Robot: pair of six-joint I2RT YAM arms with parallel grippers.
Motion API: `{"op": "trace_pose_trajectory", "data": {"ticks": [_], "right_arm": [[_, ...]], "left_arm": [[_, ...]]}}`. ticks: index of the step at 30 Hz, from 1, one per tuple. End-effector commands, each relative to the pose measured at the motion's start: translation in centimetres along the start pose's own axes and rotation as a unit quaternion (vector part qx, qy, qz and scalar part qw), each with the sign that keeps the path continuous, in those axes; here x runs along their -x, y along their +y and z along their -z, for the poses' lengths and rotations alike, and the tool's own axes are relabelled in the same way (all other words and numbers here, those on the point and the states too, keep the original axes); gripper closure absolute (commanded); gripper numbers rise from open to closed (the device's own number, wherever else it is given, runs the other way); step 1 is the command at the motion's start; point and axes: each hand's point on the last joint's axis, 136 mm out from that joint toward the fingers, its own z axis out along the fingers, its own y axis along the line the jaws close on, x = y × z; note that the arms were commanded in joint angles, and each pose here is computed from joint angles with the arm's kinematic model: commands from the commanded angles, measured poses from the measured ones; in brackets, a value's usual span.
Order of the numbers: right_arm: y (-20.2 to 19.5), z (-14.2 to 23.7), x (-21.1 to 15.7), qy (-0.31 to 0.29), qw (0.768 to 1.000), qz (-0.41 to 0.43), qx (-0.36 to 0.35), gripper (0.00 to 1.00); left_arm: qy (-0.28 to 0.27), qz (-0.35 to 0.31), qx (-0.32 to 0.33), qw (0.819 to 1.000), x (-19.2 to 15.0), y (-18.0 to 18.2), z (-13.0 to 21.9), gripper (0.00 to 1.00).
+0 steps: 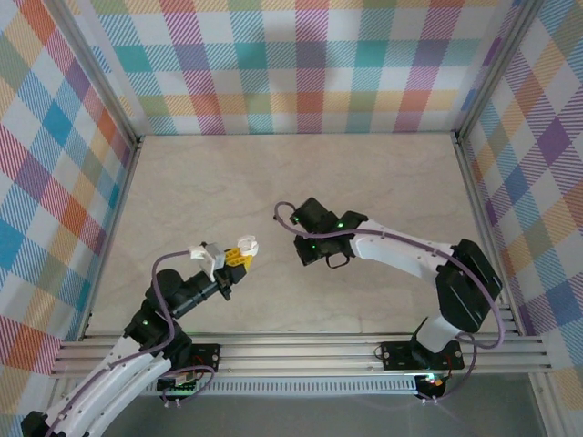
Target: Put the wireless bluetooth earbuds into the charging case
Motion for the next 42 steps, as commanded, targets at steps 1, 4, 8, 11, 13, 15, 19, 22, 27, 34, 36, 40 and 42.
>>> {"op": "trace_pose_trajectory", "data": {"ticks": [1,4,8,11,13,15,19,22,27,34,36,40,42], "right_arm": [[-1.5,0.0,-0.2,-0.005,1.0,-0.009,-0.004,0.94],[-1.7,0.0,-0.5,0.0,1.0,-0.02,0.003,0.94],[-1.6,-0.2,-0.9,0.002,1.0,-0.029,0.011,0.94],[-1.5,0.2,-0.7,-0.002,0.999,-0.031,0.014,0.94],[-1.4,0.4,-0.5,-0.006,0.999,-0.027,0.017,0.94],[-1.5,0.4,-0.3,-0.01,0.999,-0.026,0.018,0.94],[-1.3,-0.3,-0.1,-0.005,0.999,-0.034,0.026,0.94],[-0.9,-0.2,1.2,-0.007,0.999,-0.039,0.035,0.94],[-0.1,-1.4,2.5,-0.013,0.998,-0.025,0.054,0.93],[-0.7,-3.9,1.8,0.028,0.994,-0.066,0.08,0.94],[-0.8,-3.8,2.0,0.026,0.994,-0.064,0.081,0.94],[-0.2,-3.1,2.6,0.006,0.993,-0.061,0.1,0.95],[0.3,-2.5,3.0,-0.009,0.991,-0.06,0.117,0.95]], "left_arm": [[-0.024,-0.029,-0.045,0.998,2.9,-1.7,-0.4,1.0],[0.015,-0.027,-0.039,0.999,1.8,-1.3,-1.4,1.0],[0.047,-0.016,-0.039,0.998,0.6,-0.9,-2.5,1.0],[0.054,-0.014,-0.041,0.998,0.5,-0.8,-3.1,1.0],[0.056,-0.014,-0.034,0.998,0.4,-0.5,-3.4,1.0],[0.06,-0.012,-0.024,0.998,0.2,-0.1,-3.6,1.0],[0.076,-0.006,-0.016,0.997,-0.3,0.3,-4.0,1.0],[0.099,-0.009,-0.009,0.995,-0.8,0.6,-4.1,1.0],[0.125,-0.013,-0.014,0.992,-1.3,0.2,-3.3,1.0],[0.093,0.027,0.008,0.995,-1.7,0.6,-2.0,1.0],[0.096,0.033,0.008,0.995,-2.3,0.5,-1.8,1.0],[0.101,0.032,0.012,0.994,-3.0,0.6,-1.3,1.0],[0.106,0.027,0.013,0.994,-2.9,0.6,-1.2,1.0]]}}
